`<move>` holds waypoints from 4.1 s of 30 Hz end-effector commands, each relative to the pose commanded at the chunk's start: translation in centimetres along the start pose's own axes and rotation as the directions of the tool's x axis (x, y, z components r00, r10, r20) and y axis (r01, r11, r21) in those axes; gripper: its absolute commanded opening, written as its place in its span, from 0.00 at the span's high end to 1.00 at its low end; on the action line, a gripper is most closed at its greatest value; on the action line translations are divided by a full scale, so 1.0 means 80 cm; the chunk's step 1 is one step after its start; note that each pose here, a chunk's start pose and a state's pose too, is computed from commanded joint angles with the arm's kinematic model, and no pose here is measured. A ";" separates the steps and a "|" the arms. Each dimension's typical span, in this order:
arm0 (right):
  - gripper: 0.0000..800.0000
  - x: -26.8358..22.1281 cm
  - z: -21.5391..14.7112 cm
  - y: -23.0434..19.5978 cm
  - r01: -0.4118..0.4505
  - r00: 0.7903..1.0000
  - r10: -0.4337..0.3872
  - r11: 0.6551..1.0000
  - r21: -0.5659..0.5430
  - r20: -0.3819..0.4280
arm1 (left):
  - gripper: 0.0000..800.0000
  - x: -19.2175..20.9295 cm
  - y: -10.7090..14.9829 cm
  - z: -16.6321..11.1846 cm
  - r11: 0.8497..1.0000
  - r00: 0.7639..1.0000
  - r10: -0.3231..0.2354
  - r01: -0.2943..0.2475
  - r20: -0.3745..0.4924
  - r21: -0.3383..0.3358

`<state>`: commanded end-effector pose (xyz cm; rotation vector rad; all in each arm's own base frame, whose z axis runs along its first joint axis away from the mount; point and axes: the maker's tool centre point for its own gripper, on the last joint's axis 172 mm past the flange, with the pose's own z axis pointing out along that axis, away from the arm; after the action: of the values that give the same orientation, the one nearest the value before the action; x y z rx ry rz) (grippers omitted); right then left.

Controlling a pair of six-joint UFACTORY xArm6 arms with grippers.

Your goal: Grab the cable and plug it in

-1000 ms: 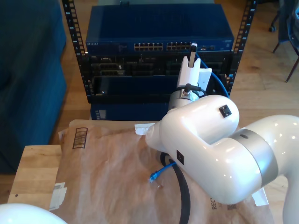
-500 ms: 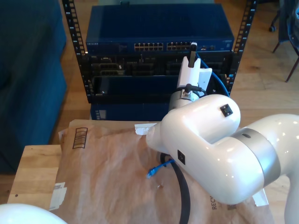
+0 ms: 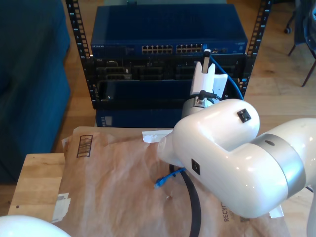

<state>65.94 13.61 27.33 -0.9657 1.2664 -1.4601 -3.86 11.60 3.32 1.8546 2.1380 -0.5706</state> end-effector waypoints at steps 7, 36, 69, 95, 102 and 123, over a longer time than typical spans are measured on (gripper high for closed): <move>1.00 -0.003 0.002 0.000 -0.004 1.000 0.004 1.000 -0.004 0.004 | 0.00 0.000 0.000 0.000 1.000 1.000 0.001 -0.001 0.000 0.001; 0.08 0.086 -0.087 -0.011 0.203 0.956 -0.050 0.824 -0.529 0.289 | 0.00 0.000 0.000 0.000 1.000 1.000 0.001 -0.001 0.000 0.001; 0.01 0.625 -0.516 0.021 0.330 0.940 0.110 -0.064 -0.942 0.322 | 0.00 0.000 0.000 0.000 1.000 1.000 0.001 -0.001 0.000 0.001; 0.01 0.565 -0.708 0.182 0.310 0.936 0.206 -0.091 -0.947 0.286 | 0.00 0.000 0.000 0.000 1.000 1.000 0.000 0.000 0.000 0.000; 0.01 0.558 -0.714 0.196 0.311 0.936 0.202 -0.088 -0.946 0.289 | 0.00 0.000 0.000 0.000 1.000 1.000 0.001 -0.001 0.000 0.001; 0.01 0.558 -0.715 0.196 0.311 0.936 0.202 -0.089 -0.946 0.289 | 0.00 0.000 0.000 0.000 1.000 1.000 0.001 -0.001 0.000 0.001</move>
<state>2.69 -15.98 2.22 -2.1793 2.0249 0.1227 -3.85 11.60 3.32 1.8564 2.1368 -0.5709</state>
